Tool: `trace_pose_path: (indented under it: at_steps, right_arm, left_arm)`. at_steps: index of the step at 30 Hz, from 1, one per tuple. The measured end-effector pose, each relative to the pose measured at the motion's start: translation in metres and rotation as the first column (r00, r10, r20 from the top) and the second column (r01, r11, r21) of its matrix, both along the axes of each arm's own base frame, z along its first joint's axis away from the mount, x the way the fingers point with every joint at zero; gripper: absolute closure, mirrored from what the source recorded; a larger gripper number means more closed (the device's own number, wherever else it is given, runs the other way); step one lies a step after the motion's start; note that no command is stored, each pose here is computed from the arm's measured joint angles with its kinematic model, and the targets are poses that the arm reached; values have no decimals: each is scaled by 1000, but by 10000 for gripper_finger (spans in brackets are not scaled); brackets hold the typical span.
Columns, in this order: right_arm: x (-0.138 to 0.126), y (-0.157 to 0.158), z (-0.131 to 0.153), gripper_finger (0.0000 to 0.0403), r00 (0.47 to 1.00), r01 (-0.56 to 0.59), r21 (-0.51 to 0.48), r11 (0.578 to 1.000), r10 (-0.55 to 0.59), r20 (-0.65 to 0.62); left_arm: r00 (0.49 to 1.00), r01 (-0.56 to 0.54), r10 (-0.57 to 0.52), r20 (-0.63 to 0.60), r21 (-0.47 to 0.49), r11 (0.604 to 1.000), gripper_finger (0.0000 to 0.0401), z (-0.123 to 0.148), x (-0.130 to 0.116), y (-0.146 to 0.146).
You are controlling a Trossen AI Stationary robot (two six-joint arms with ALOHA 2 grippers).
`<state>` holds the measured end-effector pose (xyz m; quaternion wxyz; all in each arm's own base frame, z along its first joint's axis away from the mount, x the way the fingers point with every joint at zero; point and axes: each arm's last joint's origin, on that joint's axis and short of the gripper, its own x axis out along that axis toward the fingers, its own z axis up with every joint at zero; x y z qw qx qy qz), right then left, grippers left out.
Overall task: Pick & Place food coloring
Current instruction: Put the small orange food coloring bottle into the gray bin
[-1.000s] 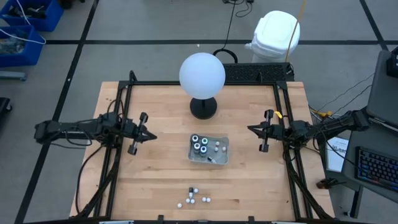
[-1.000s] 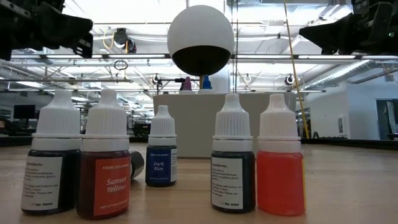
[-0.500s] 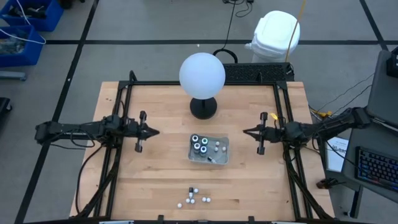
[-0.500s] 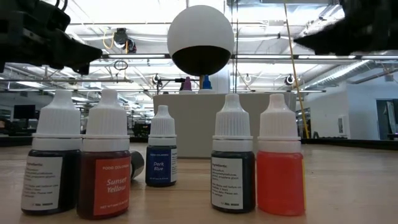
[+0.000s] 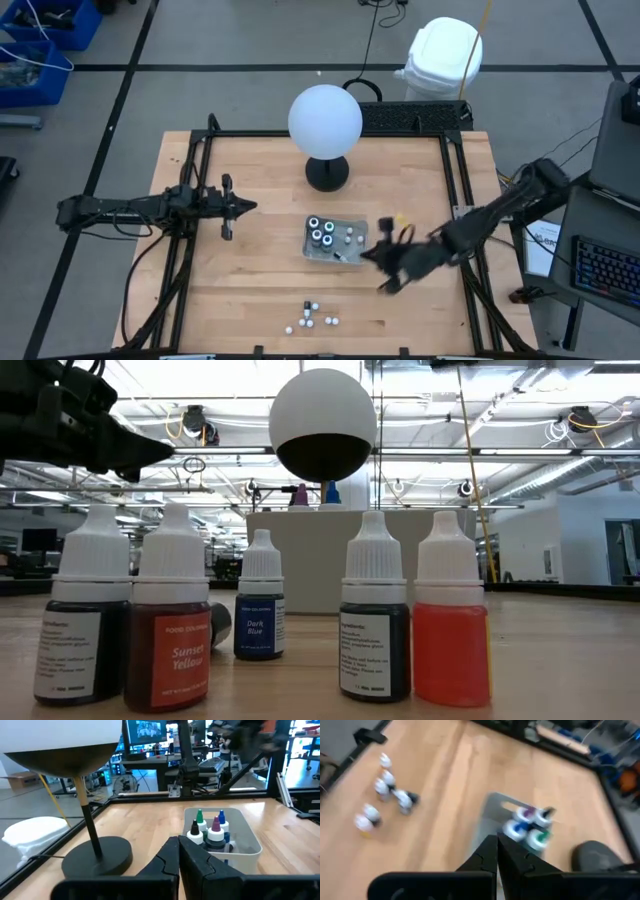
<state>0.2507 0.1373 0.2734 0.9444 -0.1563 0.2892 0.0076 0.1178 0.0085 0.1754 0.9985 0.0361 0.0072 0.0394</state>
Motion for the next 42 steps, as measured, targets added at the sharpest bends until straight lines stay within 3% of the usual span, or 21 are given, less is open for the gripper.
trace_pose_path:
  at_steps: [6, 14, 22, 29, 35, 42]
  right_arm:
    - [62, 45, 6, 403, 984, 84, 49, 995, -75, -159]
    - [102, 78, -11, 403, 921, 104, 286, 952, 16, -390]
    - [113, 95, -35, 387, 904, 78, 380, 922, 95, -417]
    - [109, 111, -52, 301, 890, 67, 368, 927, 111, -441]
    - [107, 113, -61, 222, 919, 77, 328, 942, 60, -389]
    - [102, 110, -82, 183, 915, 148, 348, 926, 6, -404]
  left_arm:
    - [1000, 0, 1, 8, -54, 999, 387, 0, 0, 0]
    - [1000, -1, 0, -10, -82, 997, 365, -2, 0, 0]
    - [1000, -1, 1, -2, -79, 997, 364, -1, 0, 0]
    - [1000, 1, 1, 31, -75, 997, 364, 3, 0, 0]
    - [999, 1, 1, 35, -74, 997, 364, 3, 0, 0]
    - [999, 1, 1, 36, -74, 997, 364, 3, 0, 0]
